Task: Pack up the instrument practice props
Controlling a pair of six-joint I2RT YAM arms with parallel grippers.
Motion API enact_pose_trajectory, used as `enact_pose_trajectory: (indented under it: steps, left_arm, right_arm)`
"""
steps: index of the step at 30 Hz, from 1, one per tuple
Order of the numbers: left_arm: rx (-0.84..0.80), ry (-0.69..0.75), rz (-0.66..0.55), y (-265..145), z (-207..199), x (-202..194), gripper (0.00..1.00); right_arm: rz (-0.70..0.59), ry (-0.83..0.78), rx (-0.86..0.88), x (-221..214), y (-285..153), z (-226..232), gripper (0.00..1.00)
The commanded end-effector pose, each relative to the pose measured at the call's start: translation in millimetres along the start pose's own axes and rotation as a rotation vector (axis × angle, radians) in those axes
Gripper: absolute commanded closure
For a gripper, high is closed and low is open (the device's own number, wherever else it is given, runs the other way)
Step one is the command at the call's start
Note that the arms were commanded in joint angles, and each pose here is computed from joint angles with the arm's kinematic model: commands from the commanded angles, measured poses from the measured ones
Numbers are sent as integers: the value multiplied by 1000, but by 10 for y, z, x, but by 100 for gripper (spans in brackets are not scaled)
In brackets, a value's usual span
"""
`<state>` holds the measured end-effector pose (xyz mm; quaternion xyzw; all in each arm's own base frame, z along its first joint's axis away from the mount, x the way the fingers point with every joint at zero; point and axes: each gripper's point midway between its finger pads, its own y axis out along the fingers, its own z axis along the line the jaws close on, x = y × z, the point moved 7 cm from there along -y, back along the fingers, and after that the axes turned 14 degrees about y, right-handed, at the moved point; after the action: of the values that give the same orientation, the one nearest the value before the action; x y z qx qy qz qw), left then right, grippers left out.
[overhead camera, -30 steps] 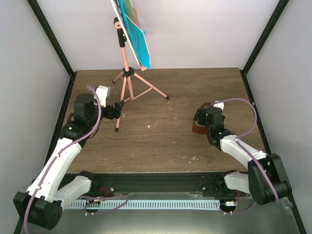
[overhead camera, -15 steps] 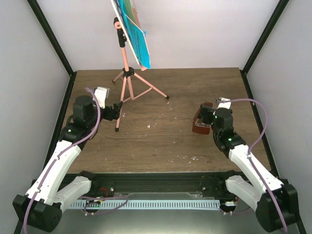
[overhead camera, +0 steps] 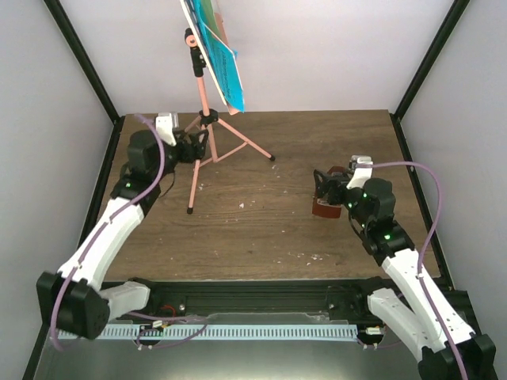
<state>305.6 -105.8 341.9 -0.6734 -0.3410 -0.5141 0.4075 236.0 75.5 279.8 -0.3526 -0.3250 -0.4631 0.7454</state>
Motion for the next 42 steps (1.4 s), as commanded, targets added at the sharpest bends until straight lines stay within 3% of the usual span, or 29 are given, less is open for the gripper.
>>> enact_pose_trajectory:
  steps: [1,6,12,17,27,42]
  left_arm:
    - [-45,-47,-132,318,60,412,16]
    - [-49,-50,-141,739,313,415,27]
    - [-124,78,-161,1071,325,398,35]
    - [-138,192,-179,1211,347,359,39]
    - [-135,276,-237,1438,405,372,51]
    - [-188,383,-259,1414,342,314,100]
  right_arm:
    - [16,-26,145,132,-160,243,0]
    - [12,-52,220,72,-209,280,0]
    - [-14,-67,279,13,-119,279,0]
    - [4,-78,296,-19,40,279,0]
    - [35,-60,326,-24,249,307,0]
    - [39,-78,328,-9,327,320,0]
